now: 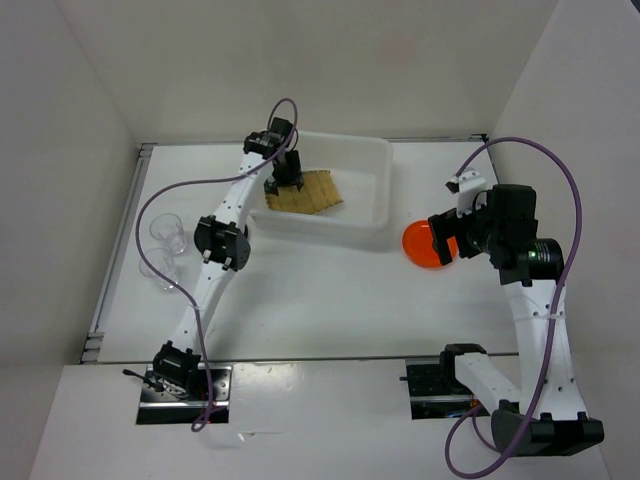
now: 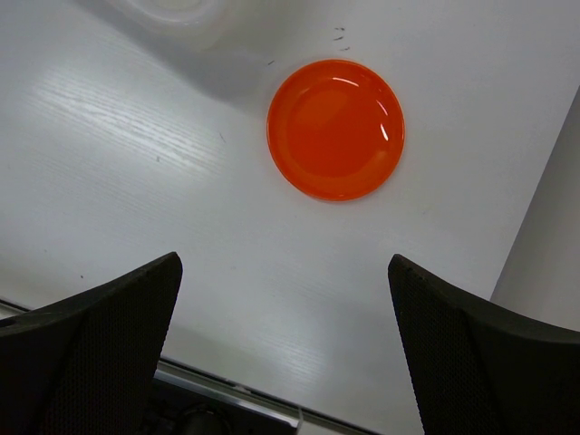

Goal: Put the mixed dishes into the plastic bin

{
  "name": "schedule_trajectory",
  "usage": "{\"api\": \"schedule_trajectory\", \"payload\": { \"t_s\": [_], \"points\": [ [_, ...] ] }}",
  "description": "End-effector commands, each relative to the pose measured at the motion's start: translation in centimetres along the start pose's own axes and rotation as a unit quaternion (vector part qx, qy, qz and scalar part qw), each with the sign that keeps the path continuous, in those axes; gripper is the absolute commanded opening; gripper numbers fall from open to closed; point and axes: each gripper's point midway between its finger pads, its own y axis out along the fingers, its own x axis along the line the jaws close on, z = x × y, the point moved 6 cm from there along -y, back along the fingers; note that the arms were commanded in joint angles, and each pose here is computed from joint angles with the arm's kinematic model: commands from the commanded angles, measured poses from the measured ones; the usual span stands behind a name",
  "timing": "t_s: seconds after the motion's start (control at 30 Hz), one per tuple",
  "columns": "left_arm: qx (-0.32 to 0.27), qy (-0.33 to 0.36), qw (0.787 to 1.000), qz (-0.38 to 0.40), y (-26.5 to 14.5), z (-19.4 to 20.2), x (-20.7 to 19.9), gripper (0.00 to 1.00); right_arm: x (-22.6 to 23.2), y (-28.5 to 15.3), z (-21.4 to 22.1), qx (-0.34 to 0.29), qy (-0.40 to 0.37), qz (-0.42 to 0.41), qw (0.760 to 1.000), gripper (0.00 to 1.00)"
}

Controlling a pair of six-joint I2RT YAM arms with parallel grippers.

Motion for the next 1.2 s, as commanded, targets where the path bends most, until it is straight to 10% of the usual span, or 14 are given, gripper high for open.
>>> {"api": "schedule_trajectory", "payload": {
  "t_s": [0.0, 0.23, 0.63, 1.17],
  "points": [
    [-0.006, -0.028, 1.000, -0.005, -0.9, -0.2, 0.1, 0.71, 0.0, -0.2, -0.5, -0.017, -0.002, 0.007, 1.000, 0.99],
    [-0.009, -0.010, 1.000, 0.008, -1.9, 0.0, -1.0, 0.71, 0.0, -0.2, -0.5, -0.017, -0.002, 0.007, 1.000, 0.99],
    [0.093, 0.055, 0.991, 0.073, -5.8, 3.3, -2.1, 0.35, -0.1, -0.2, -0.4, -0.016, 0.001, 0.010, 1.000, 0.99],
    [0.072, 0.083, 0.992, -0.064, -3.5, 4.6, -0.5, 0.17, 0.0, -0.5, -0.2, -0.020, 0.000, 0.012, 1.000, 0.99]
  ]
}}
